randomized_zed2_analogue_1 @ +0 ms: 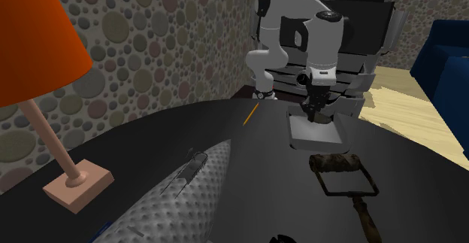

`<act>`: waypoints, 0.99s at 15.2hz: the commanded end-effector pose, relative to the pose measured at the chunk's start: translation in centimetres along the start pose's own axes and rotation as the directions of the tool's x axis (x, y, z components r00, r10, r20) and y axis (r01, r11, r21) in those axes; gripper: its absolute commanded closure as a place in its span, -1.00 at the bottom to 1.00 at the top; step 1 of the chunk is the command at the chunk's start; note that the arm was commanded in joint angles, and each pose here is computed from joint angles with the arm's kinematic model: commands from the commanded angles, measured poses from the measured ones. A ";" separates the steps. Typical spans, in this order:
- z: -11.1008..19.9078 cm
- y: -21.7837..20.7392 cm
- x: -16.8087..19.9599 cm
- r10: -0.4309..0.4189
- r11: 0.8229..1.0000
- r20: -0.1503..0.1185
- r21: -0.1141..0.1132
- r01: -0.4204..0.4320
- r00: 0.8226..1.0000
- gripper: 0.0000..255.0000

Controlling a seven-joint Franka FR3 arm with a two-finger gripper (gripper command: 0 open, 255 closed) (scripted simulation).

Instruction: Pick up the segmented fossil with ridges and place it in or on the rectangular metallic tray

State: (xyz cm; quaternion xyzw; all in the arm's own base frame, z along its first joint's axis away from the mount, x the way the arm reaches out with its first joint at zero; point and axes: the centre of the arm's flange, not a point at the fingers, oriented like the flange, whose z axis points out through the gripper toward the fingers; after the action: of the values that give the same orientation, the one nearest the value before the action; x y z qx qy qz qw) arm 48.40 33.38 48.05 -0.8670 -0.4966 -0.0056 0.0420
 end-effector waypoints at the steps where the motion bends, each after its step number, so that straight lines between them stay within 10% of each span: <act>1: 0.0 0.0 0.0 0.000 1.000 0.000 0.000 0.000 1.000 1.00; 2: 0.0 0.0 0.0 0.000 1.000 0.000 0.000 0.000 1.000 1.00; 3: 0.0 0.0 0.0 0.000 1.000 0.000 0.000 0.000 1.000 -1.00; 15: -5.0 0.0 0.0 0.000 1.000 0.000 0.000 0.000 1.000 -1.00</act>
State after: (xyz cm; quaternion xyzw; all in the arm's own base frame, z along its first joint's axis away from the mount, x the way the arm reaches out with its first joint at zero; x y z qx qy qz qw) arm 48.54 33.01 52.88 -0.8670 -0.4966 -0.0060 0.0420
